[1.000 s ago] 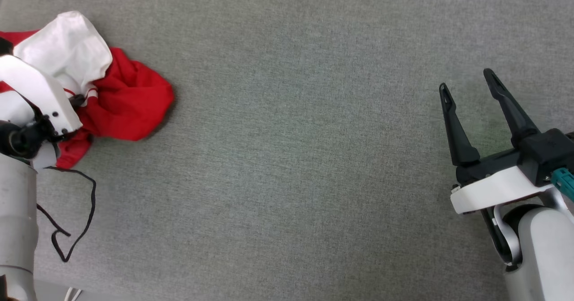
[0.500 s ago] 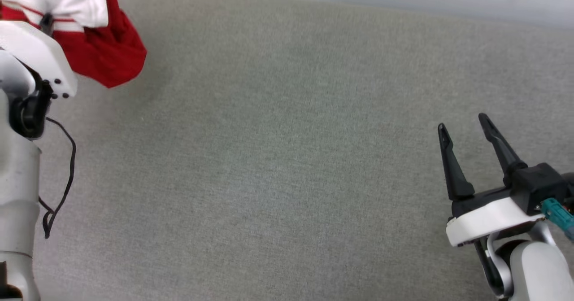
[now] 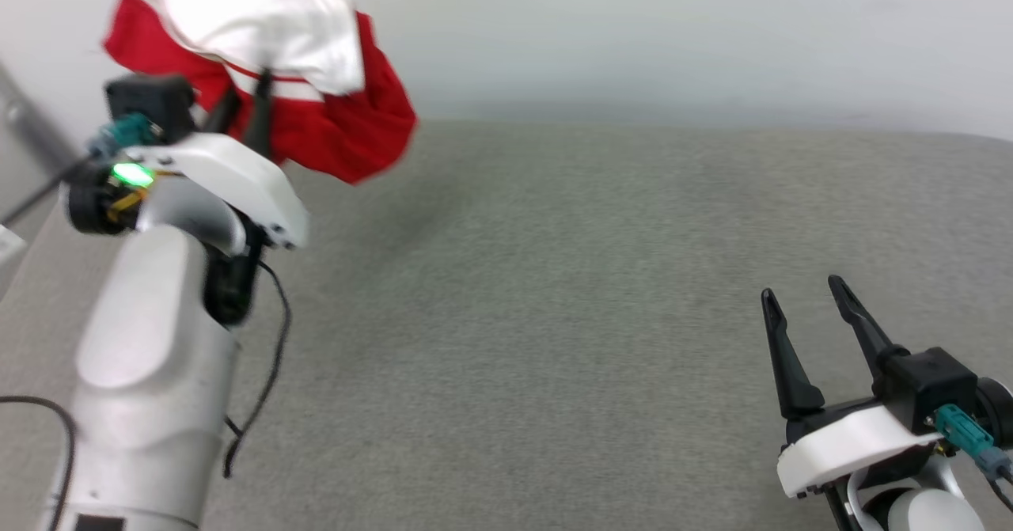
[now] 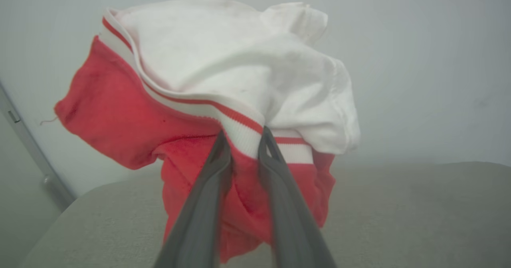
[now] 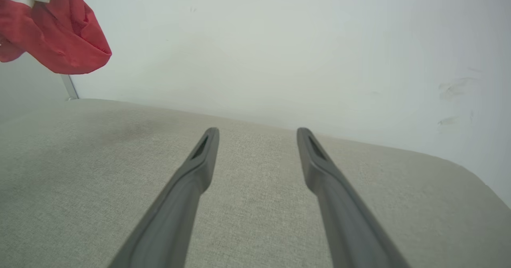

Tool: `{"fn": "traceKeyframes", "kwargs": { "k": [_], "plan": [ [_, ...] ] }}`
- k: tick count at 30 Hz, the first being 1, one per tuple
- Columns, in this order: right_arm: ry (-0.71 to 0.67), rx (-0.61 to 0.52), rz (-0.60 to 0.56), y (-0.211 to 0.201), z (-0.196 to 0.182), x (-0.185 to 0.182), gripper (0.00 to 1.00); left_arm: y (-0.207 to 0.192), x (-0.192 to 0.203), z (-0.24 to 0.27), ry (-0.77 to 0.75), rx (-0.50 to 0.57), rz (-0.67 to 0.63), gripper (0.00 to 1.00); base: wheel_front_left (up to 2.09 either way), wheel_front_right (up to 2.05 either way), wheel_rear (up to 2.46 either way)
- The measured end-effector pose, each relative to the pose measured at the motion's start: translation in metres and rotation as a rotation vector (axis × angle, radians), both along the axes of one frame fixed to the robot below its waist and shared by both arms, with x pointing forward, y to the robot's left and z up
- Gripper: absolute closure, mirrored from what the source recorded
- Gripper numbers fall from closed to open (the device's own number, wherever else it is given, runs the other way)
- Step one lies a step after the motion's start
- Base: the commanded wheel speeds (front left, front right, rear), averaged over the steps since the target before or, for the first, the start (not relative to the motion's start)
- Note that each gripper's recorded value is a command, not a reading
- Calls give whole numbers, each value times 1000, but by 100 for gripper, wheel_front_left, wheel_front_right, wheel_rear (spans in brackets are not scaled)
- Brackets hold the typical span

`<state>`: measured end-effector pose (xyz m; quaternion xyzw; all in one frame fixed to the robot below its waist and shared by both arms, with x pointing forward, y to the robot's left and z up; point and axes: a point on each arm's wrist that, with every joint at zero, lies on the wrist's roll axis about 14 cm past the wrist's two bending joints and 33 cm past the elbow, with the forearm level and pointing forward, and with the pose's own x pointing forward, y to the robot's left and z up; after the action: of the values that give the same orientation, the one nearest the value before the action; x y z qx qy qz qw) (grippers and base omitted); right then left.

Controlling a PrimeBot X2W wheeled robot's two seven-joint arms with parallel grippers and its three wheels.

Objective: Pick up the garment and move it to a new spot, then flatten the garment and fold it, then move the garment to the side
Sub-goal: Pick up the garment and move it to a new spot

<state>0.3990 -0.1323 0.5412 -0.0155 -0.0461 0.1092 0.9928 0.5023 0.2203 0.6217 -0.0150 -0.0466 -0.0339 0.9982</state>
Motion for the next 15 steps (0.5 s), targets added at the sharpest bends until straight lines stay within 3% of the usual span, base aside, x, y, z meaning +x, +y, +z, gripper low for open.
{"fn": "traceKeyframes", "kwargs": {
  "k": [7, 15],
  "plan": [
    [3, 12, -135, -45, 4, -34, 0, -127, -19, -43, 77, -78, -284, 100, 0, 0, 0],
    [18, 49, -242, -77, -2, -60, 0, -223, -89, -151, 392, -72, -533, 100, 0, 0, 0]
  ]
}}
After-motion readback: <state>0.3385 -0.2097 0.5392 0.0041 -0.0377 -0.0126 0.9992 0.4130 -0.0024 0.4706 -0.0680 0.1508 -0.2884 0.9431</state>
